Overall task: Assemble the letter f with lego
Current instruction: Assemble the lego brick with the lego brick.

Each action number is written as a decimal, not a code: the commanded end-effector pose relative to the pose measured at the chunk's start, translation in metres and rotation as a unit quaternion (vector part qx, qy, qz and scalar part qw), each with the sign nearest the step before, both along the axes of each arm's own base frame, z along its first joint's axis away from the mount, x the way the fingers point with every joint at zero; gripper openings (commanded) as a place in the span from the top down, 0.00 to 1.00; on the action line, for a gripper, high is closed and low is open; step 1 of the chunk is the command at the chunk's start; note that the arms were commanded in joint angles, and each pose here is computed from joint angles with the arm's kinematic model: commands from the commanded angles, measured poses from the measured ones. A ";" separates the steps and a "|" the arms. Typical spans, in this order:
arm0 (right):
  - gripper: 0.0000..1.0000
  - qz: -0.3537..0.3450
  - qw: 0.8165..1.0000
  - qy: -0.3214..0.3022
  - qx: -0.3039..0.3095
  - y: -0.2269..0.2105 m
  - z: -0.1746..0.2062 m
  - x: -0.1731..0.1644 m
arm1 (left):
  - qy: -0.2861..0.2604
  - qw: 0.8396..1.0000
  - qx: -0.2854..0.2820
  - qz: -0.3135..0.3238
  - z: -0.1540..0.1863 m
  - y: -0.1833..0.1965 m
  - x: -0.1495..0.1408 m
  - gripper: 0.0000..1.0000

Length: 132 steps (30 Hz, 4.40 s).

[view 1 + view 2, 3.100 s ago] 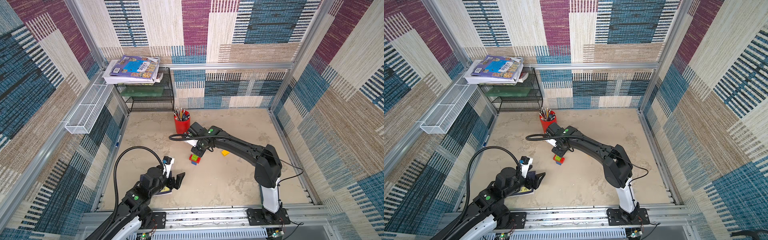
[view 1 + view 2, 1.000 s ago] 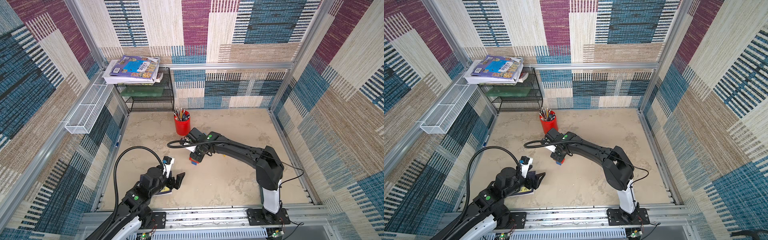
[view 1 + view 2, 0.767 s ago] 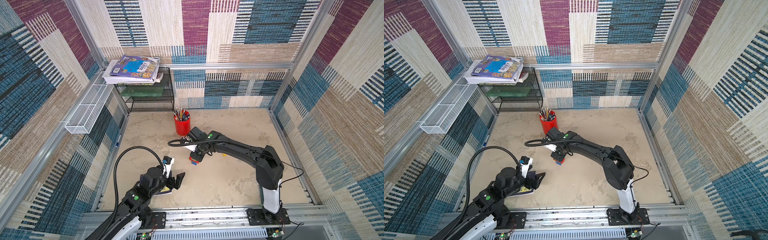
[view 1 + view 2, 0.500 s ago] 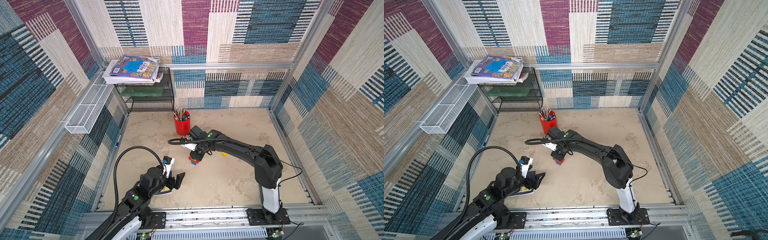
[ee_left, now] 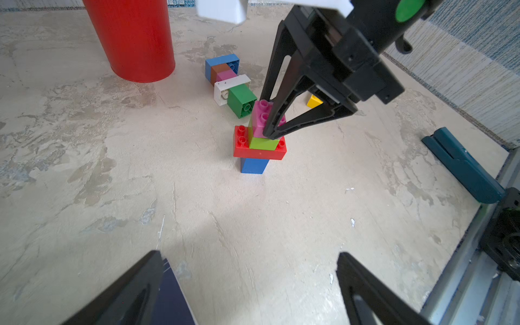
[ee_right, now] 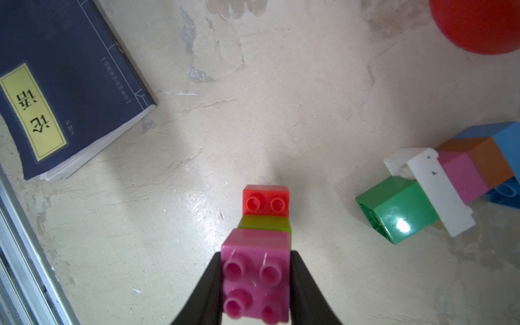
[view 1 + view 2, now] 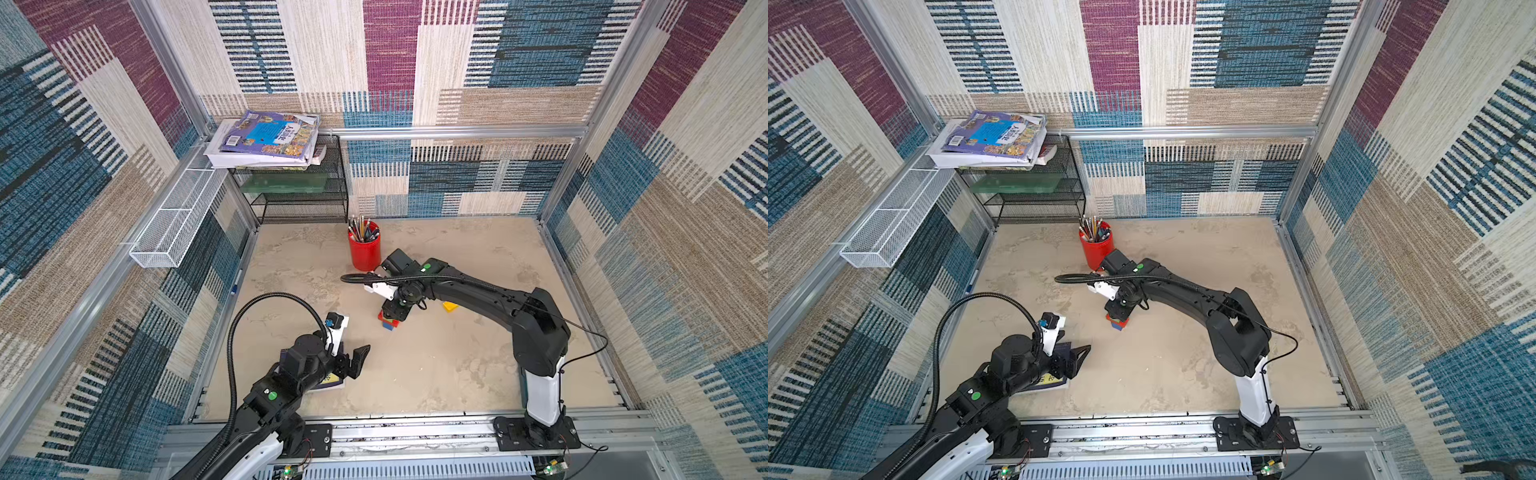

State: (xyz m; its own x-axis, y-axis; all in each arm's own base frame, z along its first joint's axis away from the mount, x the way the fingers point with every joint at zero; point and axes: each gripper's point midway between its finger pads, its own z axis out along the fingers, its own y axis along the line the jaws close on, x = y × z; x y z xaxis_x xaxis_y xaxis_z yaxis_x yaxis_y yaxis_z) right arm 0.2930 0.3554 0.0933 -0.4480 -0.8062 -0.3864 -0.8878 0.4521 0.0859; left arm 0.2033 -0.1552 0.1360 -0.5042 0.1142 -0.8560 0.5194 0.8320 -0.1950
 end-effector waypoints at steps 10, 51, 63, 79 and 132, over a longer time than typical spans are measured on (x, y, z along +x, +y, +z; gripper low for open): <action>0.75 -0.026 0.992 0.117 -0.041 -0.036 -0.033 -0.034 | -0.006 1.000 -0.003 0.001 0.003 -0.001 0.002 0.01; 0.77 -0.056 0.995 0.077 -0.042 -0.035 -0.026 -0.020 | -0.008 1.000 -0.004 0.001 0.004 -0.001 0.002 0.01; 0.78 -0.041 0.991 0.083 -0.100 -0.040 -0.052 -0.033 | -0.008 1.000 -0.004 0.002 0.004 -0.001 0.002 0.01; 0.78 -0.055 0.988 0.079 -0.119 -0.044 -0.058 -0.028 | -0.007 1.000 -0.004 0.001 0.004 -0.001 0.002 0.01; 0.65 -0.313 0.948 -0.034 -0.038 -0.164 -0.001 0.041 | -0.006 1.000 -0.005 0.004 0.004 0.000 0.002 0.01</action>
